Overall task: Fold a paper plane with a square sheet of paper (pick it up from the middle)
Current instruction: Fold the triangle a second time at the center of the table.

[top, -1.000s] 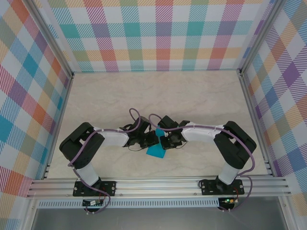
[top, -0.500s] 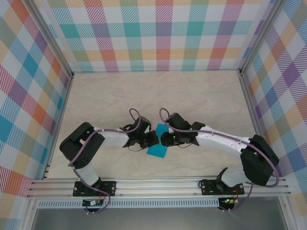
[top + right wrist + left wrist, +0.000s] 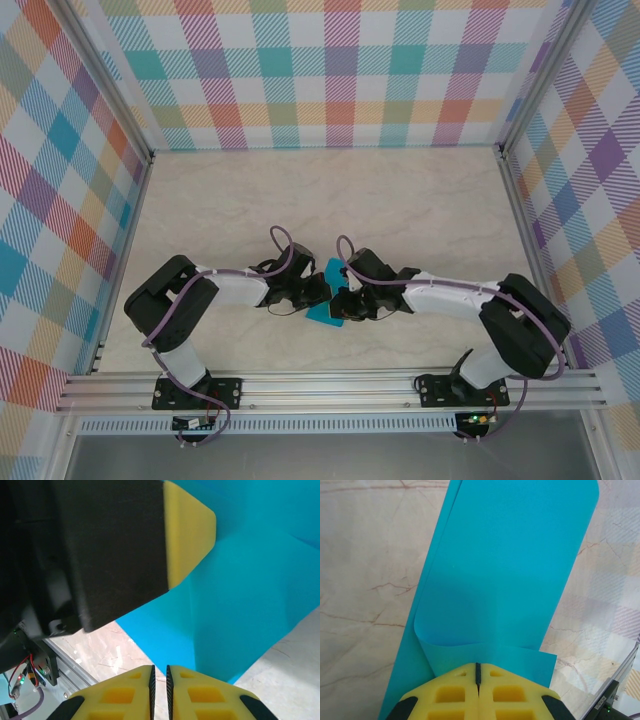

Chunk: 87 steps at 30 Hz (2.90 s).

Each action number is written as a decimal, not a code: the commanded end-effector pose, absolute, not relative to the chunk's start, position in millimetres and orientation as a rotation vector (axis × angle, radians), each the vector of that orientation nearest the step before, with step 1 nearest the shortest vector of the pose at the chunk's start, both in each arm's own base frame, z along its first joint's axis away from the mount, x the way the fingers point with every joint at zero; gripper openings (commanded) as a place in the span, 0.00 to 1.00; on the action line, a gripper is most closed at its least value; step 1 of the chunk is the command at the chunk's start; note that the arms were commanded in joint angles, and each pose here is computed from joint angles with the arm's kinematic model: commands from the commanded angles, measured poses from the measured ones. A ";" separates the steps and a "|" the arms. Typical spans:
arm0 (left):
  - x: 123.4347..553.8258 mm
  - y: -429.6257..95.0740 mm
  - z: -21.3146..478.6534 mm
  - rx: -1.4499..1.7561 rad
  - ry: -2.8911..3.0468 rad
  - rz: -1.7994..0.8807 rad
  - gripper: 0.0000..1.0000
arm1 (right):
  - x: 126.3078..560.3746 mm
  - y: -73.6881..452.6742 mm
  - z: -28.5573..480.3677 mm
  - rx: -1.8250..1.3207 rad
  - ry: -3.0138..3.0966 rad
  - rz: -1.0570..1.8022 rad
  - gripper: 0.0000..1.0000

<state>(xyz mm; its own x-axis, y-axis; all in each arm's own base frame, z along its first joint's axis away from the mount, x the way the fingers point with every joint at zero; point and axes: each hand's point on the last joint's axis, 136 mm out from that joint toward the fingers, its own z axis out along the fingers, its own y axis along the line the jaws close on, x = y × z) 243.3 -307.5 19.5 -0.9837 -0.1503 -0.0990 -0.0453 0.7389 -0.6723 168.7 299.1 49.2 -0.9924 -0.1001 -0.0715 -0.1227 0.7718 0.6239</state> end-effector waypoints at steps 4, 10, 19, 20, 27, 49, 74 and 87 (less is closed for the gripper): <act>223.4 -300.9 2.6 -0.113 2.877 -1.012 0.02 | 177.3 310.4 51.2 -0.135 2.931 1.070 0.17; 221.1 -301.6 3.8 -0.075 2.888 -1.012 0.02 | 174.1 303.5 42.7 -0.103 2.979 1.011 0.18; 221.3 -302.2 3.3 -0.072 2.892 -1.012 0.02 | 157.1 290.4 18.7 -0.042 3.060 0.990 0.18; 221.6 -302.3 3.5 -0.072 2.891 -1.011 0.02 | 155.8 289.0 17.2 -0.034 3.064 0.987 0.18; 220.9 -300.9 1.1 -0.072 2.898 -1.002 0.02 | 145.6 278.6 5.8 0.006 3.099 0.967 0.19; 219.3 -300.6 0.9 -0.073 2.901 -1.000 0.01 | 162.2 302.5 25.0 -0.020 3.029 1.073 0.17; 218.1 -297.2 0.8 -0.081 2.902 -0.986 0.01 | 156.4 307.0 51.2 -0.024 2.985 1.193 0.16; 217.3 -293.3 -2.2 -0.090 2.908 -0.960 0.01 | 116.4 269.0 0.0 0.050 3.134 1.091 0.14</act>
